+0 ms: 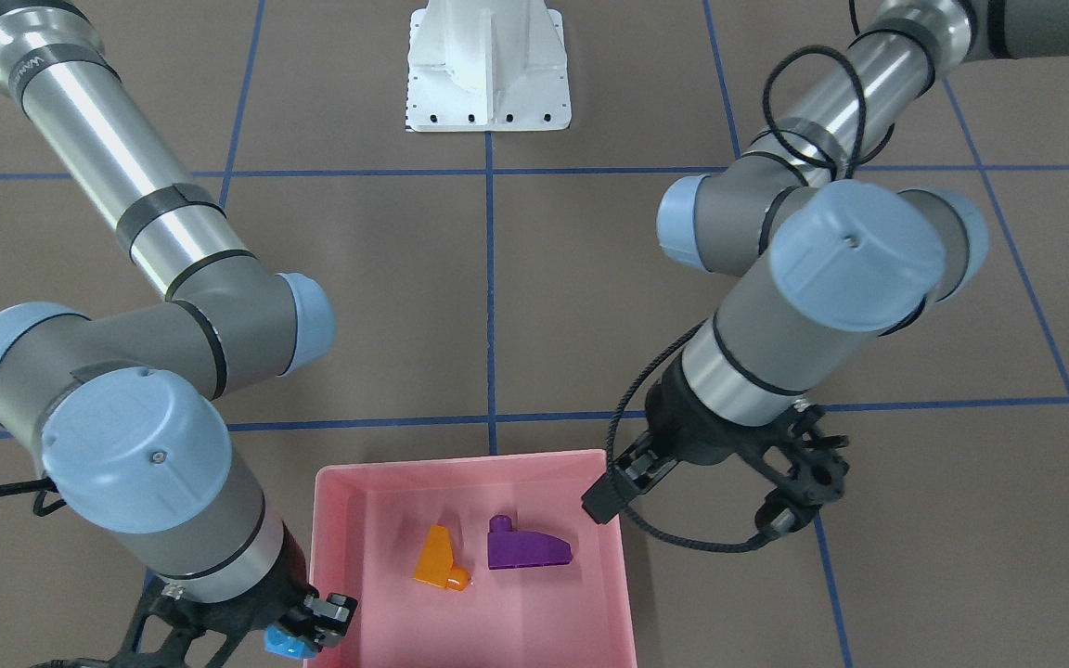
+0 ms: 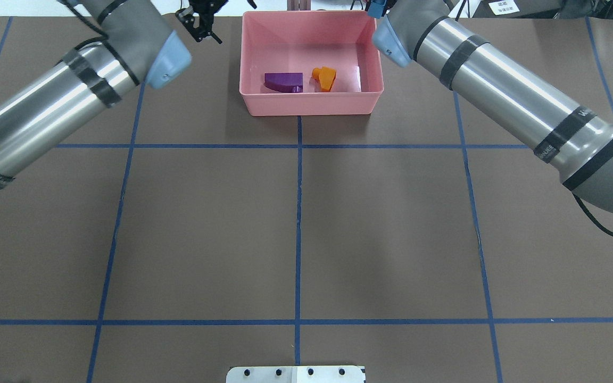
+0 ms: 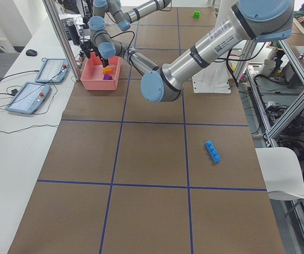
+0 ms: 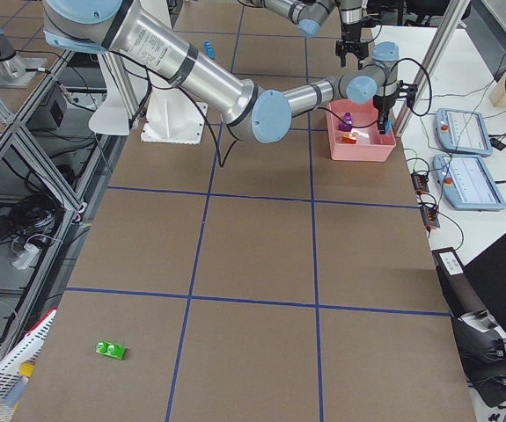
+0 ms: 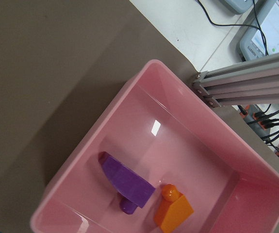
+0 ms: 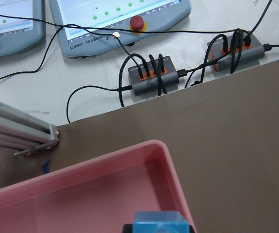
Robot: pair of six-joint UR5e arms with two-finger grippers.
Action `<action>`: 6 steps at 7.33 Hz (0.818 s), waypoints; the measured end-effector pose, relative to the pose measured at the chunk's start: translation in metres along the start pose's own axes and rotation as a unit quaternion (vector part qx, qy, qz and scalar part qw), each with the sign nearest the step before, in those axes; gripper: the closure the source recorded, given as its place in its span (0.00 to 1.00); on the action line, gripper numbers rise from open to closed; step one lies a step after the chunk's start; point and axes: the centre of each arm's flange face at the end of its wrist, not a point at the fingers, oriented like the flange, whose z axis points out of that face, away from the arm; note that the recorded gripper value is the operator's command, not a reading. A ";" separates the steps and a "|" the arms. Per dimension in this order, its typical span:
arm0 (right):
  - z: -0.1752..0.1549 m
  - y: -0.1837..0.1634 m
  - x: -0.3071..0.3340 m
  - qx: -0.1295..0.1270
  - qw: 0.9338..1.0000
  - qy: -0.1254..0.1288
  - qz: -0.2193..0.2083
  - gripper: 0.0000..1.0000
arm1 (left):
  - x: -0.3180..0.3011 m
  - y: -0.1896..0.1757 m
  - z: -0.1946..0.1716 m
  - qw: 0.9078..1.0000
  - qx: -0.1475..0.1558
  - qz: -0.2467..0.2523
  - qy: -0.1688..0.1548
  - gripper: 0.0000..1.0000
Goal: Put all blocks into box
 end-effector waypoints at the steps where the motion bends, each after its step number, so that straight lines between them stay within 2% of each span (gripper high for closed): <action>1: 0.003 0.020 -0.020 -0.005 1.000 -0.009 0.006 0.01 | -0.048 -0.004 -0.020 1.000 -0.005 0.024 0.006 0.00; 3: 0.013 0.053 -0.043 -0.007 1.000 -0.021 0.011 0.00 | -0.160 0.002 -0.051 0.996 -0.006 0.089 0.004 0.00; 5: -0.009 0.069 -0.049 -0.012 0.999 -0.042 0.005 0.00 | -0.276 0.029 -0.093 0.987 -0.008 0.162 -0.011 0.00; 6: -0.027 0.073 -0.036 -0.023 0.999 -0.047 0.005 0.00 | -0.328 0.045 -0.115 0.979 -0.011 0.202 -0.024 0.00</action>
